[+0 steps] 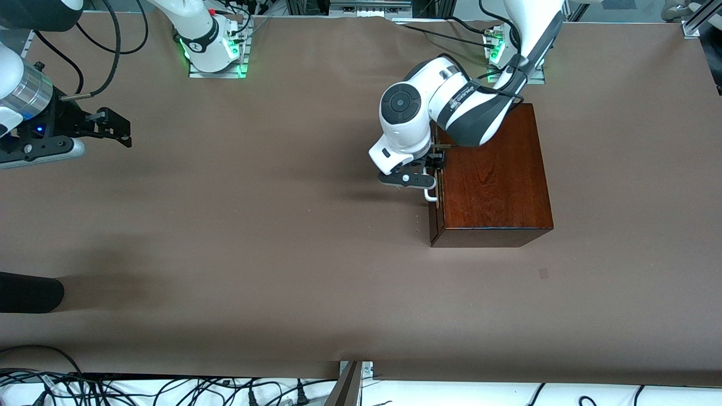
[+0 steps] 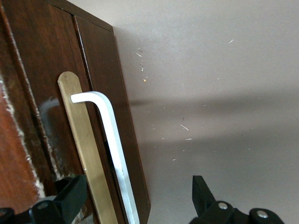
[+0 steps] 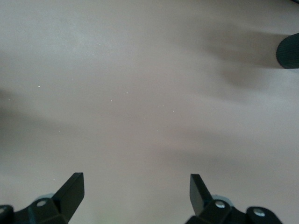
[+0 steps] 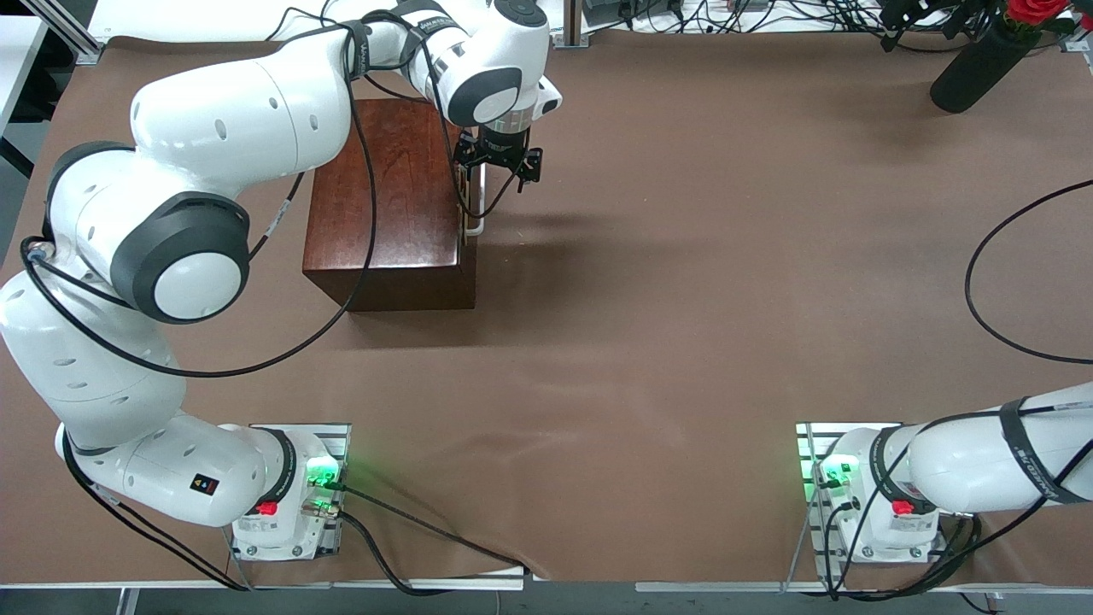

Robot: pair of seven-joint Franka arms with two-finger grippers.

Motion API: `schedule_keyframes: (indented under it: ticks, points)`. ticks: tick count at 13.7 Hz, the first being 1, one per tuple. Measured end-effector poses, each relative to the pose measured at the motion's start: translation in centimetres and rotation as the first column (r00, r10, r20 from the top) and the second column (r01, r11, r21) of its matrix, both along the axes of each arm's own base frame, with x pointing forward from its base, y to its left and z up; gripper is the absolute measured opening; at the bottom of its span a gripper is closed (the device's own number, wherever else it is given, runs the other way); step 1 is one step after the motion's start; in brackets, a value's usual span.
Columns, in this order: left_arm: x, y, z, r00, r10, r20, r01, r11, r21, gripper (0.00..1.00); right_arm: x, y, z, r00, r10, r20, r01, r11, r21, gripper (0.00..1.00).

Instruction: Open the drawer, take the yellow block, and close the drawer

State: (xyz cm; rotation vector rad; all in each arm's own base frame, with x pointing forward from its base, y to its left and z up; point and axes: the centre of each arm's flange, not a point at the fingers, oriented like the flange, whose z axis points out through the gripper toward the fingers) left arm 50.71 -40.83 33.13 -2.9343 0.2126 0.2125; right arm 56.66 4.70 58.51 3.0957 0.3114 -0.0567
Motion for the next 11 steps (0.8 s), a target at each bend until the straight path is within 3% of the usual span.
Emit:
schedule_keyframes:
  ticks: [11]
  points:
    - [-0.6, -1.0, -3.0, 0.999, -0.036, 0.035, 0.033, 0.996, 0.084, 1.0, 0.0, 0.0, 0.0, 1.0, 0.0, 0.0, 0.0, 1.0, 0.0, 1.0]
